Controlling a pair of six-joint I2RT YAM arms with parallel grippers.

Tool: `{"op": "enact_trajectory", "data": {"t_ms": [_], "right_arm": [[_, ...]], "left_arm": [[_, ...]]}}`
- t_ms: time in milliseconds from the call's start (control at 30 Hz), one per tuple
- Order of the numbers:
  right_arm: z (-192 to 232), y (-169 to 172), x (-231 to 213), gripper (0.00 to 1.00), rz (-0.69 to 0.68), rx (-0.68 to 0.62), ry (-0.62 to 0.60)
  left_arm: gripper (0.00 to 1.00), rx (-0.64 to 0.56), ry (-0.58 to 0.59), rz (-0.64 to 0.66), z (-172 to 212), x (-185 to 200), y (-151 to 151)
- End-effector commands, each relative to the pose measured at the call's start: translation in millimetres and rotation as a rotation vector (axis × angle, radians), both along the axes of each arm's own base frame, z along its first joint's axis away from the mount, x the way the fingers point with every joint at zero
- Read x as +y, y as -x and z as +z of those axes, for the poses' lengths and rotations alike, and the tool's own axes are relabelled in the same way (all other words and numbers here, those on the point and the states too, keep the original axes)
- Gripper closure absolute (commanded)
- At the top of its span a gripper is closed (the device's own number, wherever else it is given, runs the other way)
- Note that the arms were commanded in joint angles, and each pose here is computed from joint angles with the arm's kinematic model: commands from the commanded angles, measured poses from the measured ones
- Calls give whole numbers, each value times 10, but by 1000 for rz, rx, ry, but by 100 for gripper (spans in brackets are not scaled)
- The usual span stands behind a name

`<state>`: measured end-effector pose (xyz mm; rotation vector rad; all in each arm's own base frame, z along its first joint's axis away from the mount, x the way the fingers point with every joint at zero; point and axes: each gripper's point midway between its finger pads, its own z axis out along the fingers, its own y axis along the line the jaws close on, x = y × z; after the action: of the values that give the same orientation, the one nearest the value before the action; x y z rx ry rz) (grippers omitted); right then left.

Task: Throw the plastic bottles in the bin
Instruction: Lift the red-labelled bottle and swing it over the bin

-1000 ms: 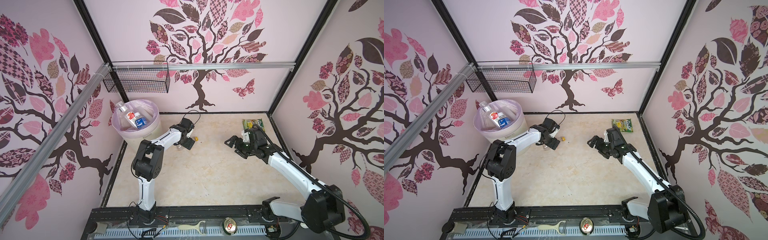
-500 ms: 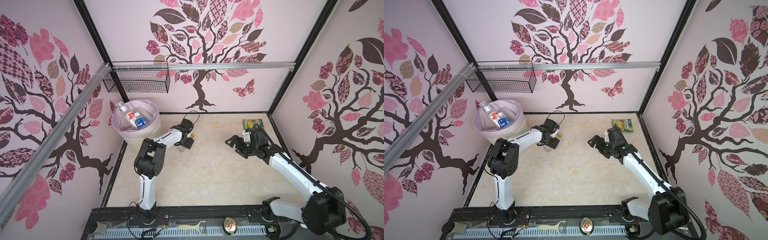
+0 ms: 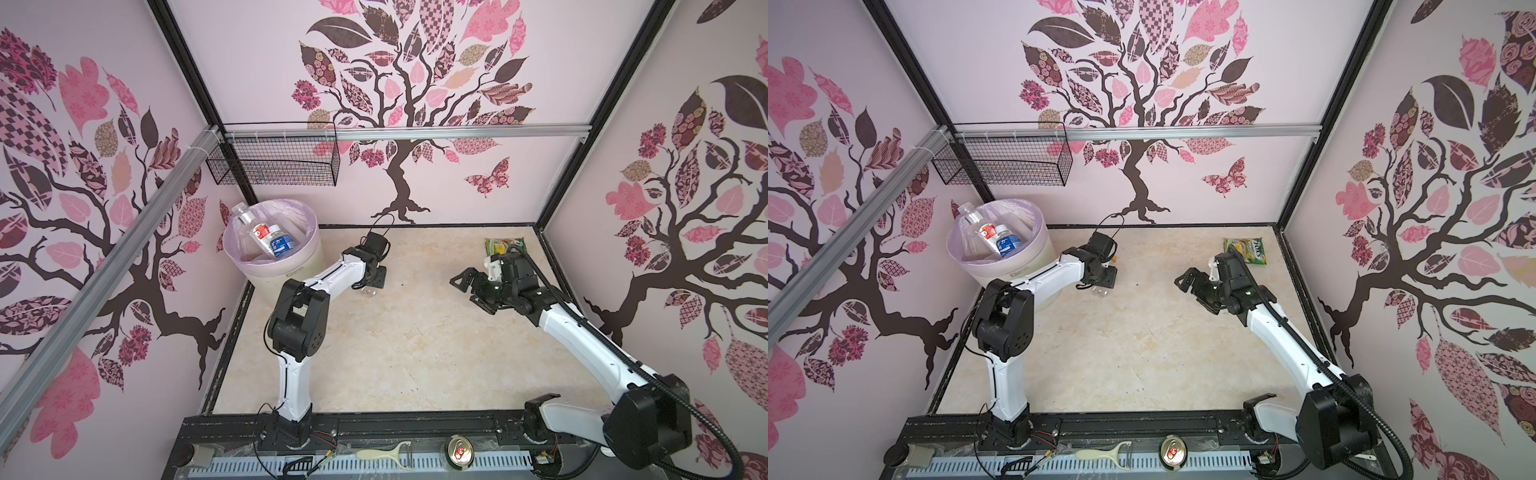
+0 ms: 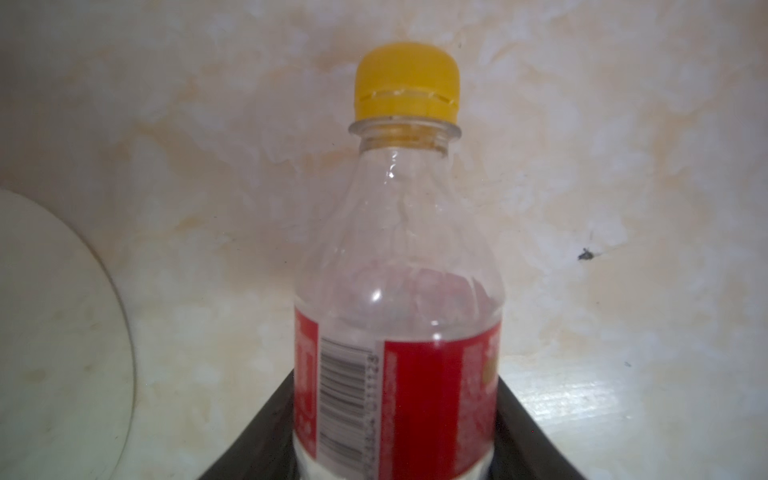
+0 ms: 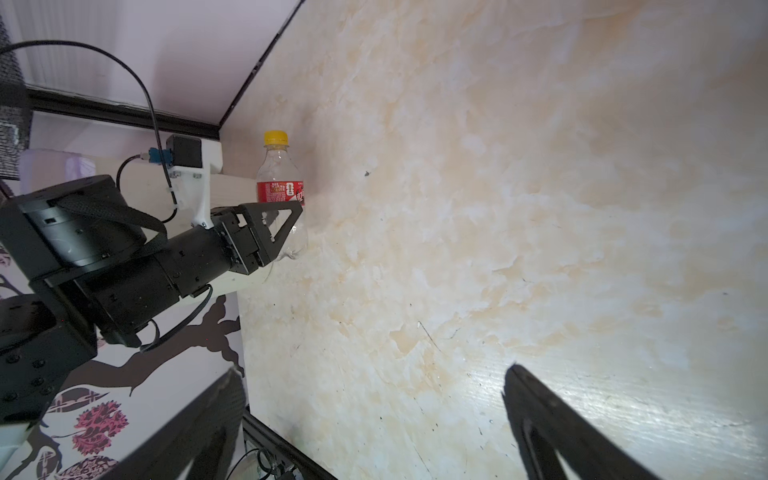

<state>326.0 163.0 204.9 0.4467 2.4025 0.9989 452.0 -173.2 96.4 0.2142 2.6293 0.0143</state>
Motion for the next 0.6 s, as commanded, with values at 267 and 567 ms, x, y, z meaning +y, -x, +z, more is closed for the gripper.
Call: {"op": "enact_trajectory", "data": {"t_ms": [267,567], "right_arm": [[189,-258,194,0,71,-26,-52],[45,-300,284,0,102,11,-55]], "left_arm": [[44,-700,309,373,3110,1121,106],[43,-1198,377,497,5029,1799,577]]}}
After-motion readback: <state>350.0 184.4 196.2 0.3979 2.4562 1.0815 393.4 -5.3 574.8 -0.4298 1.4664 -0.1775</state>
